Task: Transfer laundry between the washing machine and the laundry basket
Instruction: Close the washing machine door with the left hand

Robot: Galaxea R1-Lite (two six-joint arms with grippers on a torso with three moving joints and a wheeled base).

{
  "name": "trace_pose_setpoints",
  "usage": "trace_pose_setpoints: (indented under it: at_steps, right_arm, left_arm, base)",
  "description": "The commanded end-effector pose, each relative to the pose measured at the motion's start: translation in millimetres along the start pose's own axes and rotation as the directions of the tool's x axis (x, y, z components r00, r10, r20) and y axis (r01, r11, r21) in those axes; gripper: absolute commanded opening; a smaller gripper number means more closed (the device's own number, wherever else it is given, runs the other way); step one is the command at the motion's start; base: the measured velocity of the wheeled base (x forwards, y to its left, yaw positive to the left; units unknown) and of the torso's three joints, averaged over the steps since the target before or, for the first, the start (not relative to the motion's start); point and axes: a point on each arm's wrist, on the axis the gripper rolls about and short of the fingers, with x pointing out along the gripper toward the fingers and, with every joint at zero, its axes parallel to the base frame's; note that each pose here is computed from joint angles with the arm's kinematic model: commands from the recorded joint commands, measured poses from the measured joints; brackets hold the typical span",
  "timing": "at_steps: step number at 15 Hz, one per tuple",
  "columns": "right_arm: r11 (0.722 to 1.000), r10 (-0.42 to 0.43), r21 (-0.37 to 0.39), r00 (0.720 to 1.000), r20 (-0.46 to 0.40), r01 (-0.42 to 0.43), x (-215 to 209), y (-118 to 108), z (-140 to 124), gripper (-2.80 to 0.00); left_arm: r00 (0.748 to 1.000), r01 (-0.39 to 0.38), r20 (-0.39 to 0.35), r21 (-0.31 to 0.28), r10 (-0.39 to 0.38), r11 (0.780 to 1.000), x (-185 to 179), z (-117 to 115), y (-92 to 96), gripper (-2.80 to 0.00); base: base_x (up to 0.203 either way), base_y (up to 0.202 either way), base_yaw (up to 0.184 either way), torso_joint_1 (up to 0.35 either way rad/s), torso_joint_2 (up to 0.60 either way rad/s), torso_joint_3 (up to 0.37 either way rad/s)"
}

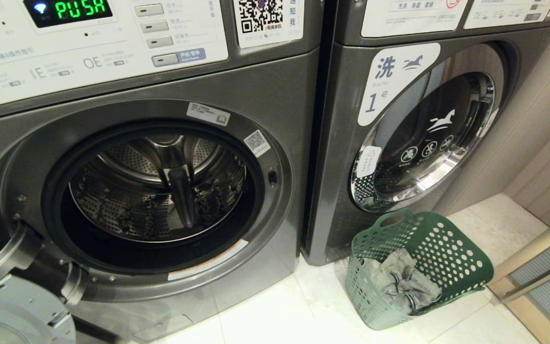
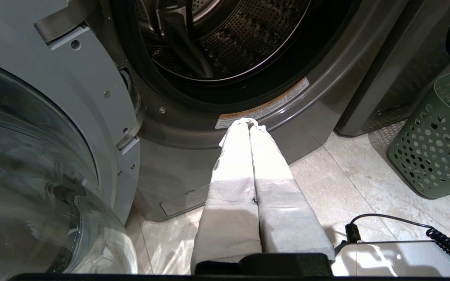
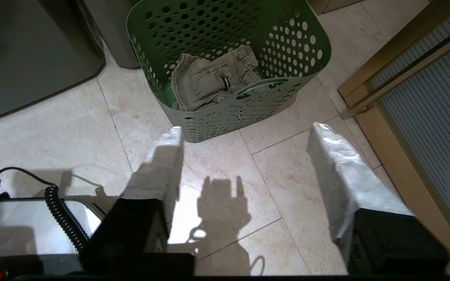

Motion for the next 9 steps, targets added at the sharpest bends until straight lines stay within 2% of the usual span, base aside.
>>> trace_pose_setpoints:
  at_steps: [1, 4, 7, 9]
  right_arm:
    - [1.000, -0.009, 0.009, 0.999, 0.031, 0.009, -3.5, -0.5, -1.0, -2.80]
    - [0.999, 0.021, 0.023, 0.991, 0.131, -0.024, -16.1, -0.2, -8.7, -2.80]
    - [0.998, 0.060, 0.025, 0.984, 0.169, -0.065, -23.0, 0.7, -17.8, -2.80]
    - [0.997, 0.071, 0.014, 0.961, 0.268, -0.077, -31.5, 0.2, -24.6, -2.80]
  left_arm:
    - [1.000, 0.000, 0.000, 0.000, 0.000, 1.000, 0.0, 0.0, 0.0, -2.80]
    - [1.000, 0.000, 0.000, 0.000, 0.000, 1.000, 0.0, 0.0, 0.0, -2.80]
    - [1.000, 0.000, 0.000, 0.000, 0.000, 1.000, 0.0, 0.0, 0.0, -2.80]
    - [1.000, 0.000, 0.000, 0.000, 0.000, 1.000, 0.0, 0.0, 0.0, -2.80]
  base:
    - [0.000, 0.000, 0.000, 0.000, 0.00, 0.000]
    - [0.000, 0.000, 0.000, 0.000, 0.00, 0.000]
    - [0.000, 0.000, 0.000, 0.000, 0.00, 0.000]
    - [0.000, 0.000, 0.000, 0.000, 0.00, 0.000]
